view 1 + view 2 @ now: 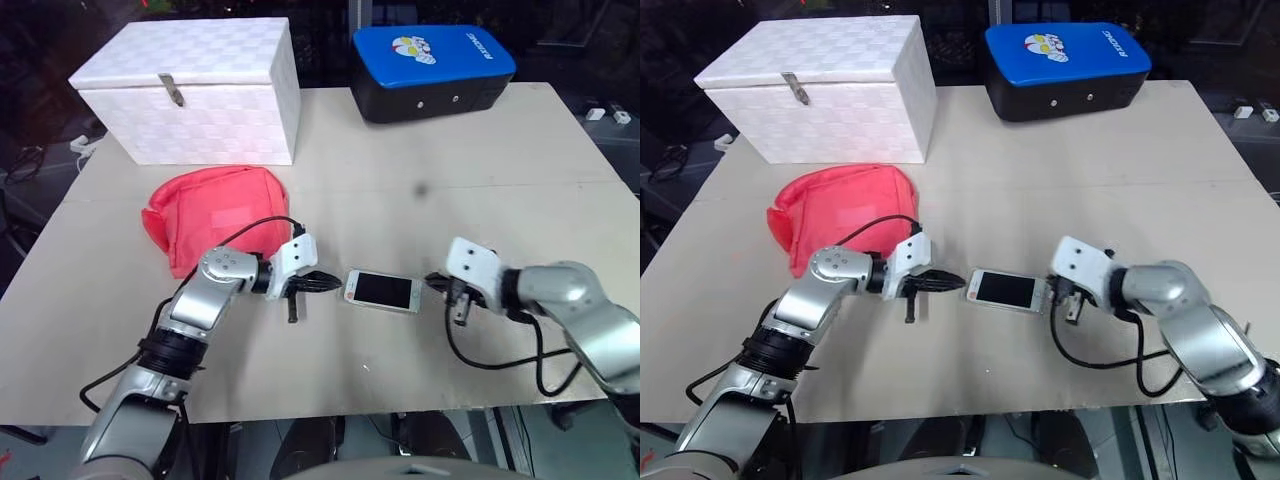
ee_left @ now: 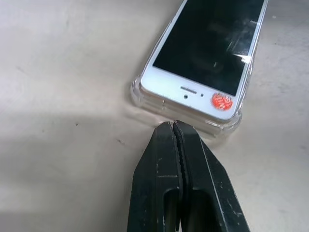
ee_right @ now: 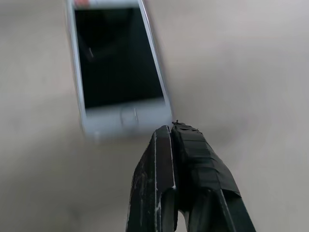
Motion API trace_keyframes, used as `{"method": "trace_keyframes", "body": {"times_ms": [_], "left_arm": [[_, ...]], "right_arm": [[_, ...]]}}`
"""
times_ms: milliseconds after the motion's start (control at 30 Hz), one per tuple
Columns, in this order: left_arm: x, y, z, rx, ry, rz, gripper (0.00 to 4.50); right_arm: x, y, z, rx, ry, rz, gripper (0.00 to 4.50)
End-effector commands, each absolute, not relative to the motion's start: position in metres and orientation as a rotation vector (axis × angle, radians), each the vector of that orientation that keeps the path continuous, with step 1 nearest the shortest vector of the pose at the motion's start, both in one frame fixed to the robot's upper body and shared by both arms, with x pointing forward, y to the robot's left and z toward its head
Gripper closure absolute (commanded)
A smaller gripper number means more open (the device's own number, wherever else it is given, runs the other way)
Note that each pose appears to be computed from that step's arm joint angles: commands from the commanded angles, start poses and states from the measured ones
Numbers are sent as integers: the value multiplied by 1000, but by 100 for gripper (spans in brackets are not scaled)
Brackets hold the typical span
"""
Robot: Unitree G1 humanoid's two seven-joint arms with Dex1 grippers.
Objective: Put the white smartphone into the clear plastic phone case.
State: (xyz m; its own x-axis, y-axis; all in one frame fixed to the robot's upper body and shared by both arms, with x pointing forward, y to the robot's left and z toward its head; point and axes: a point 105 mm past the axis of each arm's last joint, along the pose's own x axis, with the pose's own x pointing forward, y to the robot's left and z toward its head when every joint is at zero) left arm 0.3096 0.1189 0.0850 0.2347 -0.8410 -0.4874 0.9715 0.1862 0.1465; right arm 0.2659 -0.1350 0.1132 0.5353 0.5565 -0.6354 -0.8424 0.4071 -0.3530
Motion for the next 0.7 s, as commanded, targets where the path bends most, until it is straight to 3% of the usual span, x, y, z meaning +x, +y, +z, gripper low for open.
{"method": "trace_keyframes", "body": {"times_ms": [33, 700], "left_arm": [[311, 117, 90, 494, 305, -1322, 450], [306, 108, 90, 490, 302, -1350, 450]], "right_arm": [[265, -130, 118, -745, 423, 921, 447], [268, -74, 103, -790, 388, 1118, 447]]}}
